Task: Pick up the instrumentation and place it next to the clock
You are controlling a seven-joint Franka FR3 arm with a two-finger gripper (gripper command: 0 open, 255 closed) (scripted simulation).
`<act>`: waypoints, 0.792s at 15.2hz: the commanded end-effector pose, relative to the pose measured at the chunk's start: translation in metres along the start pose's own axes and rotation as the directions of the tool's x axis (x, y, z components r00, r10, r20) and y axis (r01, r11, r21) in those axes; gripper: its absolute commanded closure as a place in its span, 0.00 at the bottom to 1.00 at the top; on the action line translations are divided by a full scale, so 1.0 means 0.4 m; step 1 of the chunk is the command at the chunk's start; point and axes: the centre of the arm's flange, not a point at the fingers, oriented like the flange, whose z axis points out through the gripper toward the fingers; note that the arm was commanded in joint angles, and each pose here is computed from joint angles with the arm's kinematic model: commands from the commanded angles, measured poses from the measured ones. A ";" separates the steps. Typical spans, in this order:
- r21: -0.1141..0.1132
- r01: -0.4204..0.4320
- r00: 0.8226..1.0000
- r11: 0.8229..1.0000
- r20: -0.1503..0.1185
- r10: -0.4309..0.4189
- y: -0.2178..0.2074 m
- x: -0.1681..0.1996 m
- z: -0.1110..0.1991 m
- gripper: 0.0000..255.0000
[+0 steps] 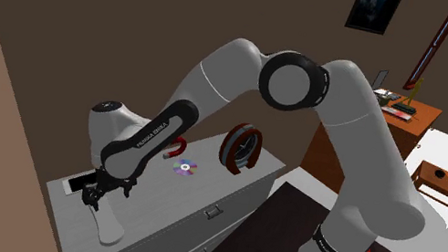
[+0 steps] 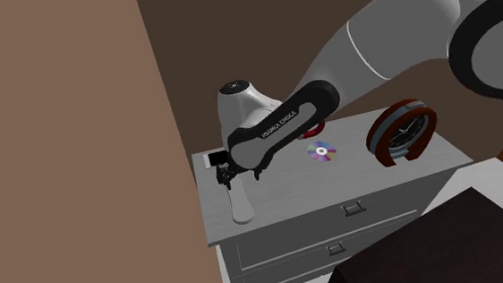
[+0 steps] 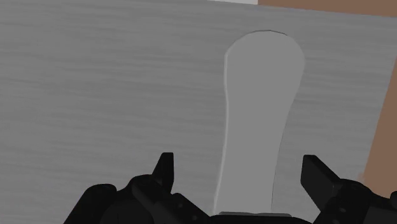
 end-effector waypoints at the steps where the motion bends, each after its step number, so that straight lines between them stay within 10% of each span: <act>1: 0.002 -0.007 1.000 1.000 -0.002 0.007 -0.042 0.034 0.044 0.00; 12: 0.002 -0.008 1.000 1.000 -0.002 0.008 -0.050 0.041 0.153 0.00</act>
